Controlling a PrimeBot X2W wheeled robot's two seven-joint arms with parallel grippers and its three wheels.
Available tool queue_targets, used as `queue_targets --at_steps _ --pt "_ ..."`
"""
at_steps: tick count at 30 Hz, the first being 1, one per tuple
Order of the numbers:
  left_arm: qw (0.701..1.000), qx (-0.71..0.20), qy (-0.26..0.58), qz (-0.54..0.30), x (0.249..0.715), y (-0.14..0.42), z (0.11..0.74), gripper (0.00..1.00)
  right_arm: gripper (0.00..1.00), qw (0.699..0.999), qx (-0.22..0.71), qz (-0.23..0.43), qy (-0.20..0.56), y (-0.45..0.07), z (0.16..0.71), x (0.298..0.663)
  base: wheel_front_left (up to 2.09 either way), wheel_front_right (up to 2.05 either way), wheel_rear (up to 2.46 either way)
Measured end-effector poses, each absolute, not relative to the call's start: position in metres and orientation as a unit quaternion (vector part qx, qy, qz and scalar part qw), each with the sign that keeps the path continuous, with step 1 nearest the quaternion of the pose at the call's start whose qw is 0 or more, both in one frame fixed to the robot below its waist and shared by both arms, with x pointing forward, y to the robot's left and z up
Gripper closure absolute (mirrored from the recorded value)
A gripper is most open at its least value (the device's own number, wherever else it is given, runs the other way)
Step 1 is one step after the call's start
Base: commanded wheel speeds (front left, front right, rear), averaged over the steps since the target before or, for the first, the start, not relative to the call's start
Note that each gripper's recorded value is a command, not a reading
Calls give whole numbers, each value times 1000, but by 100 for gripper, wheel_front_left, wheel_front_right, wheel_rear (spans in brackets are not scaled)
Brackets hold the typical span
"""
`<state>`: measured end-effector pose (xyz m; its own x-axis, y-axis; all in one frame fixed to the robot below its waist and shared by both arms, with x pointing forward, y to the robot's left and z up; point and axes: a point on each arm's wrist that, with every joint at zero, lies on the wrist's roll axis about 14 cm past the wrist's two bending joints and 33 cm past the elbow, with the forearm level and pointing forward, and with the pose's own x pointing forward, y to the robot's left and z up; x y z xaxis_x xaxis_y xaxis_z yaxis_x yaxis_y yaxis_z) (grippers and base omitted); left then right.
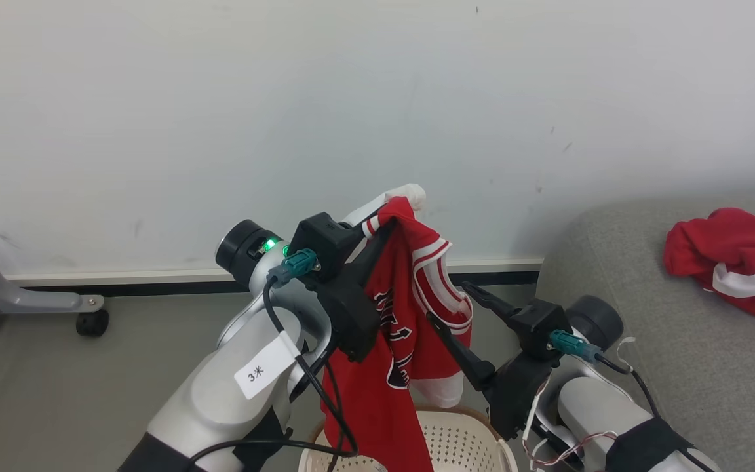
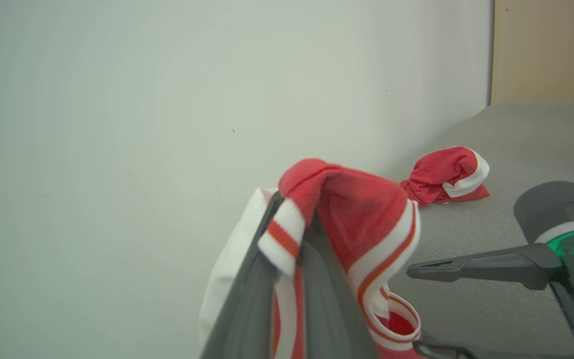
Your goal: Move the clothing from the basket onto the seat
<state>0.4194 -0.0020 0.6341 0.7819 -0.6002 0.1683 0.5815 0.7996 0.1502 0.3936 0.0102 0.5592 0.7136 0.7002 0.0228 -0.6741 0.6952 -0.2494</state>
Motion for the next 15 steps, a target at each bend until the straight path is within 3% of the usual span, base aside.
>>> queue_targets --at_steps 15 --pt "938 44 -116 -324 400 -1 648 100 0 905 -115 408 -35 40 549 394 0 0 0"
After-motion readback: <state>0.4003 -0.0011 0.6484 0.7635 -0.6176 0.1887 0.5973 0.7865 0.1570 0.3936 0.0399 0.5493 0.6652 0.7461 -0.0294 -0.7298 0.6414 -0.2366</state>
